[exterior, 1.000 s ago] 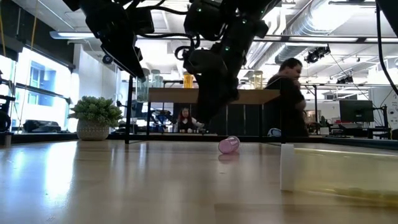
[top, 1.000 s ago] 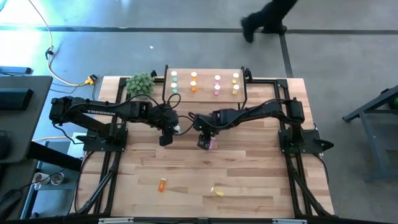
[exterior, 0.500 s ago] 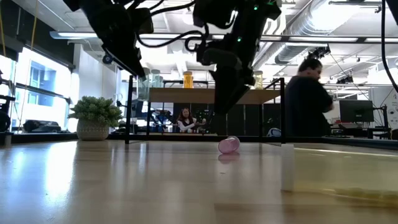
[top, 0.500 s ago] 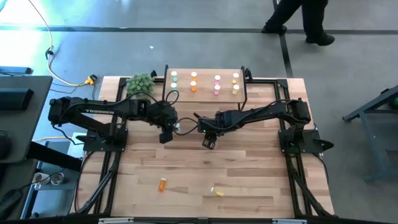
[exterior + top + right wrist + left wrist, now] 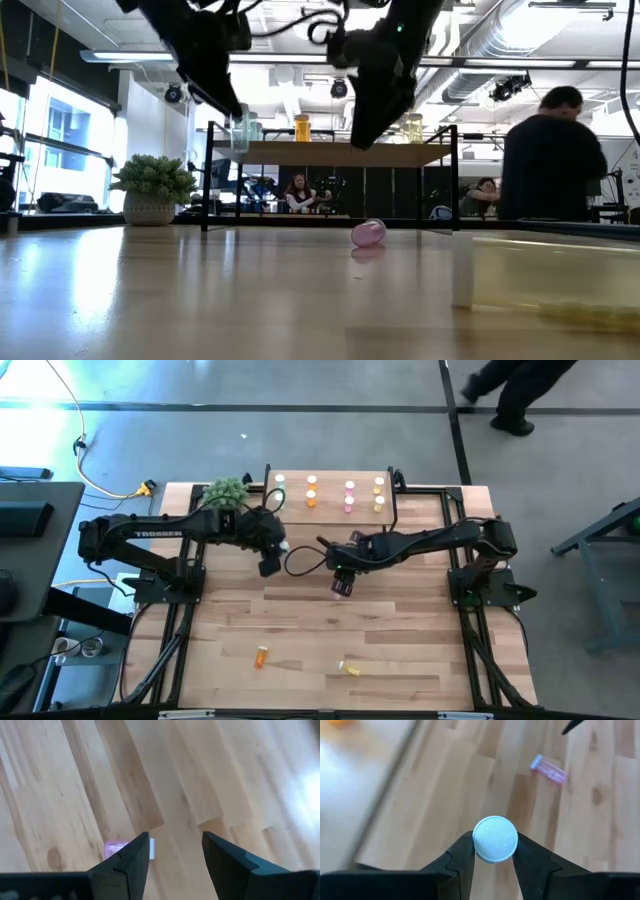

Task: Pick and place medicine bottles onto shelf by color
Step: Put the blue pill bottle on the shelf aligned with the blue pill bottle

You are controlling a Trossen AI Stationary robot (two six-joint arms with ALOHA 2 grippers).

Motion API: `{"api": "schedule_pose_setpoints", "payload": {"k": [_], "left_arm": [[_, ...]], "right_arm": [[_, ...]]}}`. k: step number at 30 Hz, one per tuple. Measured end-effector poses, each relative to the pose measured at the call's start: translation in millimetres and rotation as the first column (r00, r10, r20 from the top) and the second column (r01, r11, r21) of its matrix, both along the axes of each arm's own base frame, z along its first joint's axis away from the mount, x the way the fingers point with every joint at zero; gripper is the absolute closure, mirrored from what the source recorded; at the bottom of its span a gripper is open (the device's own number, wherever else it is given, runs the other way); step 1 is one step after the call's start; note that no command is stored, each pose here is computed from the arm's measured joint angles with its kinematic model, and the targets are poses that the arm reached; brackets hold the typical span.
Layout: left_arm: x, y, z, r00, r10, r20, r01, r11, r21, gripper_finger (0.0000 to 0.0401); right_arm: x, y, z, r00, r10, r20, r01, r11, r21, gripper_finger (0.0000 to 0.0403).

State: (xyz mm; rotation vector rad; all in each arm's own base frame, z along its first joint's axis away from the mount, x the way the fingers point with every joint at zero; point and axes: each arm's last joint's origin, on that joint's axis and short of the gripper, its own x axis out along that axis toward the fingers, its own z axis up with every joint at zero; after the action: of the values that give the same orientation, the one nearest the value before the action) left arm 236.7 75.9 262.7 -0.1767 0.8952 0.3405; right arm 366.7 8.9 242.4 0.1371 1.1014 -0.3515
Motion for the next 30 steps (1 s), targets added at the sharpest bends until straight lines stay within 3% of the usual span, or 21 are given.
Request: {"api": "schedule_pose_setpoints", "payload": {"k": [5,15,23,30], "left_arm": [[-1.6,8.7,25.6,0.999,0.046,-0.011,-0.045,0.996,0.076,0.0293],[-15.7,37.2,61.8,0.982,0.187,0.008,-0.187,0.976,0.116,0.0293],[-25.2,55.3,63.0,0.97,0.244,-0.005,-0.241,0.962,0.128,0.0293],[-17.2,59.6,52.5,0.971,0.235,-0.043,-0.23,0.969,0.092,0.0293]], "right_arm": [[-9.1,-6.3,20.2,0.999,-0.005,0.049,0.007,0.999,-0.039,0.0229],[-23.3,-28.2,44.2,0.994,-0.035,0.103,0.041,0.998,-0.055,0.0229],[-26.8,-43.1,43.3,0.996,-0.055,0.072,0.06,0.997,-0.058,0.0229],[-28.2,-54.3,43.3,0.994,-0.085,0.071,0.089,0.994,-0.059,0.0229]]}}
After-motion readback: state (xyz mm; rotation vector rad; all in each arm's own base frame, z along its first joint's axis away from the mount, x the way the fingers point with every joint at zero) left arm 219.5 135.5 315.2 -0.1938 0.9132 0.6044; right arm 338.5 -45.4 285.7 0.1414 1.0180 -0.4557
